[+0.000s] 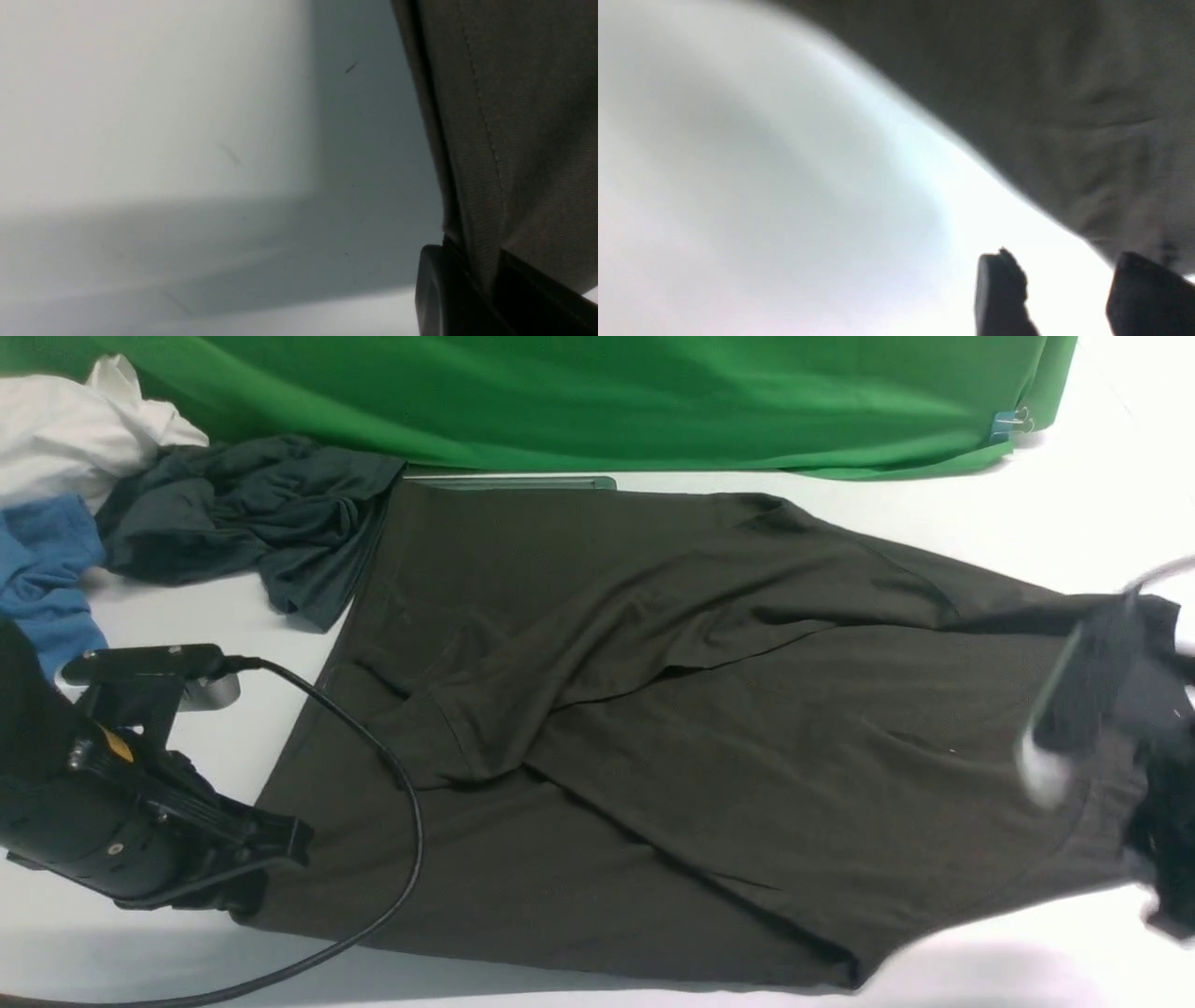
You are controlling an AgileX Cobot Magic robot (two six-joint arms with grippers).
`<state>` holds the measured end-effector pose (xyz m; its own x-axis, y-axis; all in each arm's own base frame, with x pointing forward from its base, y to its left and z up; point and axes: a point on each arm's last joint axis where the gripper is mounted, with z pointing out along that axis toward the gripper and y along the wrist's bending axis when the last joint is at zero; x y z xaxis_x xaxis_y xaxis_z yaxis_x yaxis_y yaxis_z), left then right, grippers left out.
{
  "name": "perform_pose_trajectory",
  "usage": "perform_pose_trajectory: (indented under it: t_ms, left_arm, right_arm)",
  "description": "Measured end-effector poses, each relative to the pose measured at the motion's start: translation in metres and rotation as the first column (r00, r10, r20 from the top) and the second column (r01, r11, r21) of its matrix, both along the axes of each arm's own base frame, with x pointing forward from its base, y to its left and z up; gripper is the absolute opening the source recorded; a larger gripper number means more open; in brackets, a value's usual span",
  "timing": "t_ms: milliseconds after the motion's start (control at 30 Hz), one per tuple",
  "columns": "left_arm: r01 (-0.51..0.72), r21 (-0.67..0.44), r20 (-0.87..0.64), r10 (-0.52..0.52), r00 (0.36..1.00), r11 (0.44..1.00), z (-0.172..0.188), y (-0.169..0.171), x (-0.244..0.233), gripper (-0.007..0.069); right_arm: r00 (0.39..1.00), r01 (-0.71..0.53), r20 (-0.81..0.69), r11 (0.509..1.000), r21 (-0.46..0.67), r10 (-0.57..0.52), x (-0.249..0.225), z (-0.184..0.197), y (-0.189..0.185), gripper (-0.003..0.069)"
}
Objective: Fold a long-sleeved shirt on a white desktop.
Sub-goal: 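Grasp the near edge of the shirt at its hem and shoulder corners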
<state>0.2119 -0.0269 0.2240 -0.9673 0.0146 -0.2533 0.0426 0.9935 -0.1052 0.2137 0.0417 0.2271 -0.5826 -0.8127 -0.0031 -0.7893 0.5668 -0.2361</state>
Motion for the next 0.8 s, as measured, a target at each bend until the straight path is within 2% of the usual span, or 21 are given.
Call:
perform_pose_trajectory:
  t_ms: [167, 333, 533, 800]
  left_arm:
    - [-0.009, -0.002, -0.004, 0.009, 1.0, 1.0, -0.001, 0.0, -0.001, 0.0042]
    - [-0.009, -0.002, -0.002, 0.009, 1.0, 1.0, -0.001, 0.0, -0.001, 0.0042]
    - [-0.016, -0.014, 0.001, 0.016, 1.0, 1.0, 0.0, -0.001, -0.001, 0.0042]
    - [-0.016, -0.015, 0.001, 0.016, 1.0, 1.0, 0.0, -0.001, -0.001, 0.0042]
  right_arm:
    - [0.973, -0.229, 0.001, 0.973, -0.021, 0.229, -0.011, -0.045, -0.003, 0.0344]
    - [0.946, -0.317, 0.061, 0.948, -0.034, 0.319, -0.004, -0.056, -0.004, 0.0344]
    - [0.925, -0.375, 0.057, 0.926, -0.037, 0.376, 0.005, -0.07, -0.003, 0.0344]
    - [0.926, -0.372, 0.062, 0.928, -0.017, 0.373, 0.009, -0.076, 0.0, 0.0344]
